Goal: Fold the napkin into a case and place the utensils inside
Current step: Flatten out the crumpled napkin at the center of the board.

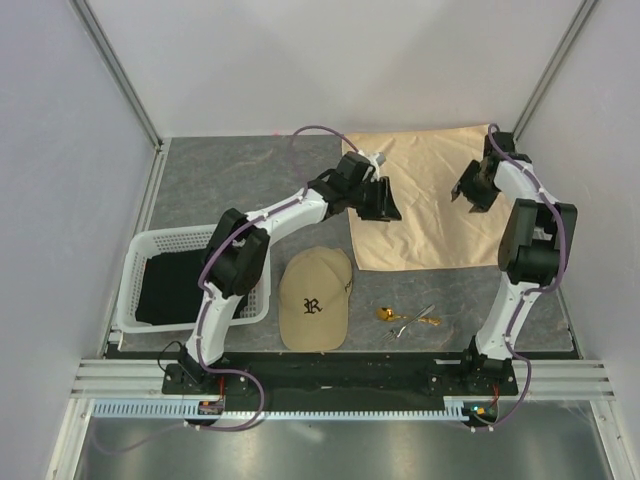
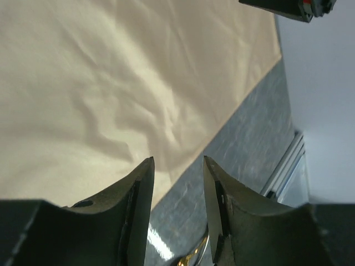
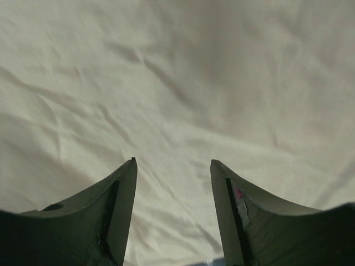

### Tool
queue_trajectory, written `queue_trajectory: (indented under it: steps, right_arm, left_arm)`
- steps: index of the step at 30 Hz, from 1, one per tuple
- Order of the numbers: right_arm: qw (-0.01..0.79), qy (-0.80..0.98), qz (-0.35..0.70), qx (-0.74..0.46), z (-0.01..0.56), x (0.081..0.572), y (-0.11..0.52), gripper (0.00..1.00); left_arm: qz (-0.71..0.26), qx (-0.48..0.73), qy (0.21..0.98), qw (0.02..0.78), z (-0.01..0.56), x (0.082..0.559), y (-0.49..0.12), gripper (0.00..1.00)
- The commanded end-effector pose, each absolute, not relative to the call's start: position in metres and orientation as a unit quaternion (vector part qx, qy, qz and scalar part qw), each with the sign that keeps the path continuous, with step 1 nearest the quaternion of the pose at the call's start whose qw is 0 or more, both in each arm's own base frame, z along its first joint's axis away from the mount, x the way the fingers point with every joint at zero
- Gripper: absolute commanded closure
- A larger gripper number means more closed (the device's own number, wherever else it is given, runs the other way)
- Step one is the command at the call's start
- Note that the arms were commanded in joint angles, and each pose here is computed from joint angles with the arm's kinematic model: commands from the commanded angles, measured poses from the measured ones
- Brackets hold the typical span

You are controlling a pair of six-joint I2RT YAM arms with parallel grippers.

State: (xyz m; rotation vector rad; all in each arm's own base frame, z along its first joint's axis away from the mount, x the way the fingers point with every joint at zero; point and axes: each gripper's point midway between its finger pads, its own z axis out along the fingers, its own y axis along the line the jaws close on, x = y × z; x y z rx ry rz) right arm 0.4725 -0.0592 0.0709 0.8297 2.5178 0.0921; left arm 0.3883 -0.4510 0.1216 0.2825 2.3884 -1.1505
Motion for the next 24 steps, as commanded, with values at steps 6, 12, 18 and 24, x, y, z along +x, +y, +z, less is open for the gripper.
queue_trajectory:
  steps: [6, 12, 18, 24]
  right_arm:
    - [0.126, 0.945, 0.153, 0.259, 0.082, 0.353, 0.019, 0.46]
    - [0.120, 0.941, 0.177, 0.263, 0.077, 0.323, 0.059, 0.47]
    - [0.130, 0.917, 0.147, 0.348, 0.091, 0.325, 0.017, 0.47]
    - [0.151, 0.904, 0.102, 0.386, 0.110, 0.329, -0.040, 0.44]
  left_arm:
    - [-0.323, 0.228, 0.895, 0.207, 0.123, 0.323, -0.402, 0.50]
    - [-0.315, 0.301, 0.869, 0.234, 0.143, 0.302, -0.400, 0.50]
    - [-0.243, 0.372, 0.860, 0.252, 0.116, 0.282, -0.408, 0.57]
    - [-0.144, 0.468, 0.828, 0.272, 0.087, 0.271, -0.403, 0.55]
